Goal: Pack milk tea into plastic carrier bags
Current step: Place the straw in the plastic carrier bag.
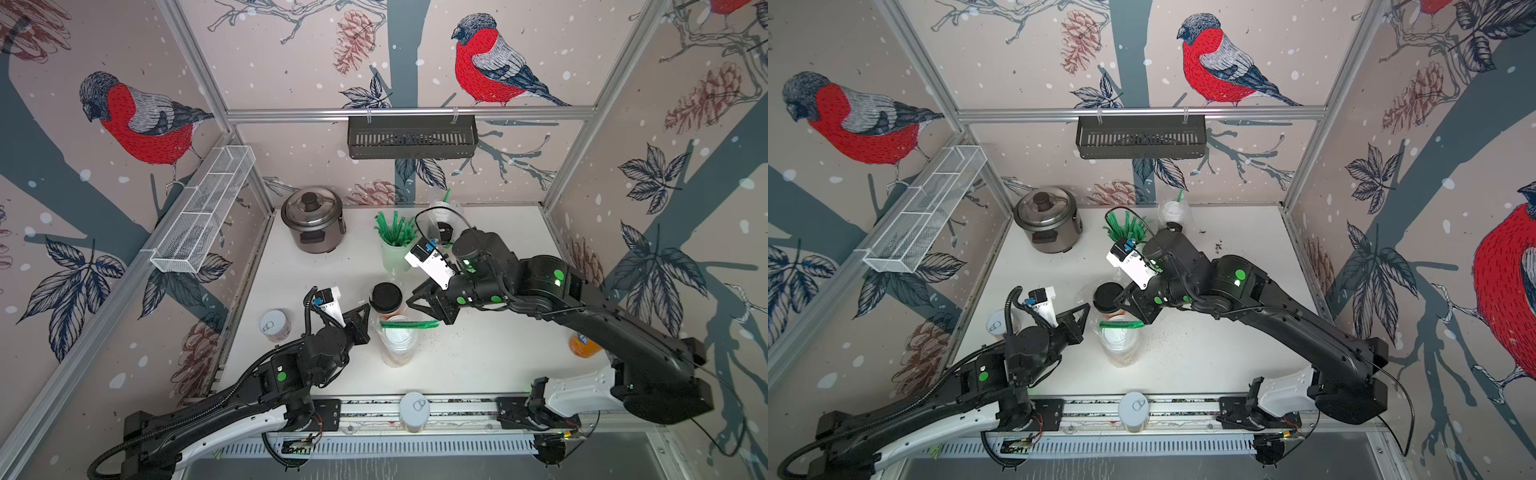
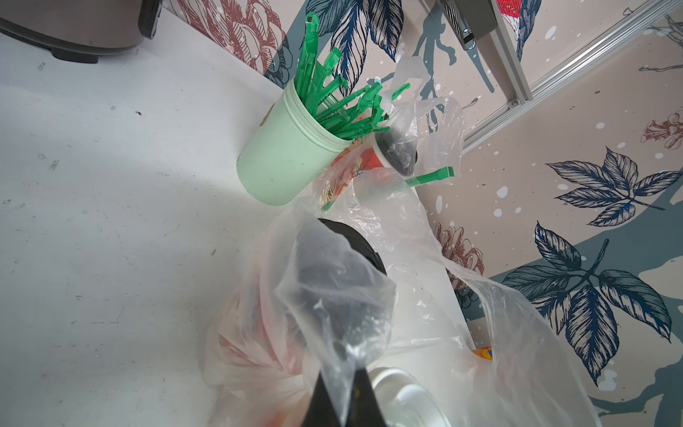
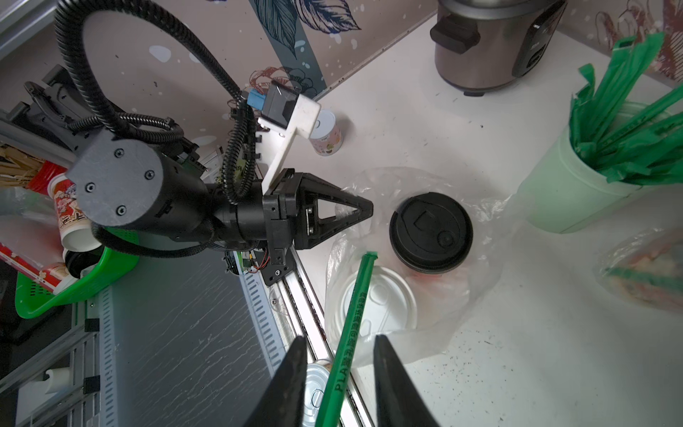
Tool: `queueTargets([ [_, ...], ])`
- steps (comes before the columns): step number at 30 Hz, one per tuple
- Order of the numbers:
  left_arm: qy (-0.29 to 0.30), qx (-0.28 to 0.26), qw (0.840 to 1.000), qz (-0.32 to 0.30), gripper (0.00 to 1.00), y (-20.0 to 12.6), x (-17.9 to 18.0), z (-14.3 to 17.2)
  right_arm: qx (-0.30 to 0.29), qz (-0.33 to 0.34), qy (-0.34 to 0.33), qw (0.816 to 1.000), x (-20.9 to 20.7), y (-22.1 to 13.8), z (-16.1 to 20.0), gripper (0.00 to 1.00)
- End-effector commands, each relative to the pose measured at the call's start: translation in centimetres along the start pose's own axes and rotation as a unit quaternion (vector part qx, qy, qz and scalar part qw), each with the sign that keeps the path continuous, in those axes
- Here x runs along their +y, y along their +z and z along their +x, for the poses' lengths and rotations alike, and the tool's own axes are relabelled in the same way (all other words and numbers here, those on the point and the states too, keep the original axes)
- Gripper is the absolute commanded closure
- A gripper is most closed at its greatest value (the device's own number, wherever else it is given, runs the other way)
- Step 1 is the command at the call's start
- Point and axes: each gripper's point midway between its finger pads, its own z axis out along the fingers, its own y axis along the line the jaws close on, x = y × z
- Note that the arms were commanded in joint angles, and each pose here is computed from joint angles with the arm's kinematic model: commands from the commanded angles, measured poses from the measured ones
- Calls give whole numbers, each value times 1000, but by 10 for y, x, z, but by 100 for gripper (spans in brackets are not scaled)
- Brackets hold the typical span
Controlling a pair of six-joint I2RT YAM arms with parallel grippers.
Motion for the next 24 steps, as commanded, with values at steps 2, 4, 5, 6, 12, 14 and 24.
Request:
queueTargets([
  [2,-13,-8,1000,7,100,0,-4,-3,-80,28,4,996,0,-34,-26,57],
  [4,-14,-8,1000,7,100,0,-4,-4,-120,34,11,992,5,-56,-26,55],
  [5,-13,-8,1000,6,100,0,-4,-4,-131,32,17,991,8,-62,-21,54],
  [6,-13,-8,1000,5,100,-1,-4,-4,-138,27,24,990,12,-64,-15,54],
  [12,-10,-12,1000,0,100,-3,-2,-8,-145,-10,62,987,34,-58,34,45],
  [14,-8,-14,1000,1,100,-4,-2,-8,-153,-24,70,986,42,-58,46,43],
  [24,-5,-12,1000,0,100,-3,-2,-8,-112,12,44,993,60,-14,79,32],
])
